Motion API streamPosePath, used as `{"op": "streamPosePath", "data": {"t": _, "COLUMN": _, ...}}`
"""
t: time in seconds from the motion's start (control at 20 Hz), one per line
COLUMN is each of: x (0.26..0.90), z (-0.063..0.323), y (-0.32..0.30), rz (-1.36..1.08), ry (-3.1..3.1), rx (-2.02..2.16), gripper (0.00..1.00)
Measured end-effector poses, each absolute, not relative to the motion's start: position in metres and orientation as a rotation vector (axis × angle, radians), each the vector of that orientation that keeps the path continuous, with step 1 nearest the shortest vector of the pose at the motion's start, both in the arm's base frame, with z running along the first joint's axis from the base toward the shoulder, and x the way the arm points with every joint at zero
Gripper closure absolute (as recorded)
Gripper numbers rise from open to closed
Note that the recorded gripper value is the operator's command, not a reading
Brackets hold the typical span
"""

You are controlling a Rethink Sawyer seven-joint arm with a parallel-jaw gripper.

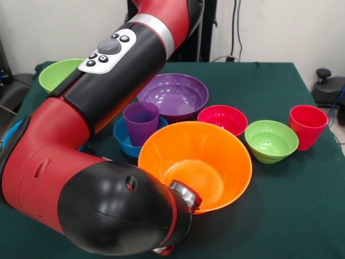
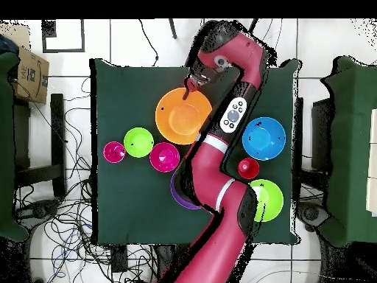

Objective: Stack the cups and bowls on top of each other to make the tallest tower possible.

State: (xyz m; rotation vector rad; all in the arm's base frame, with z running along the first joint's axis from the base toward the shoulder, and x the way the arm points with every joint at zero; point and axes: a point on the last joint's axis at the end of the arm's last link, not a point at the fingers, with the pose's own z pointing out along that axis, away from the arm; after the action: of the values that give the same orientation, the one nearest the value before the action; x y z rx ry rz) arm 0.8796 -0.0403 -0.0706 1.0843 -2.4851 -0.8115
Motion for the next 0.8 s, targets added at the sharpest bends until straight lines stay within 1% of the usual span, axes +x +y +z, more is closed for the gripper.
{"op": "streamPosePath", "data": {"t": 0.7, "x": 0.8831, "z": -0.0697, "y": -0.0472, "rz": -0.816, "ry": -2.523, "rx": 1.093, "gripper": 0.0}}
{"op": "streamPosePath", "data": {"t": 0.75, "x": 0.8829, "z": -0.0699, "y": -0.0479, "rz": -0.814, "ry": -2.523, "rx": 1.093, "gripper": 1.0}}
{"op": "streamPosePath", "data": {"t": 0.8, "x": 0.8829, "z": -0.0698, "y": -0.0478, "rz": -0.814, "ry": -2.524, "rx": 1.094, "gripper": 1.0}}
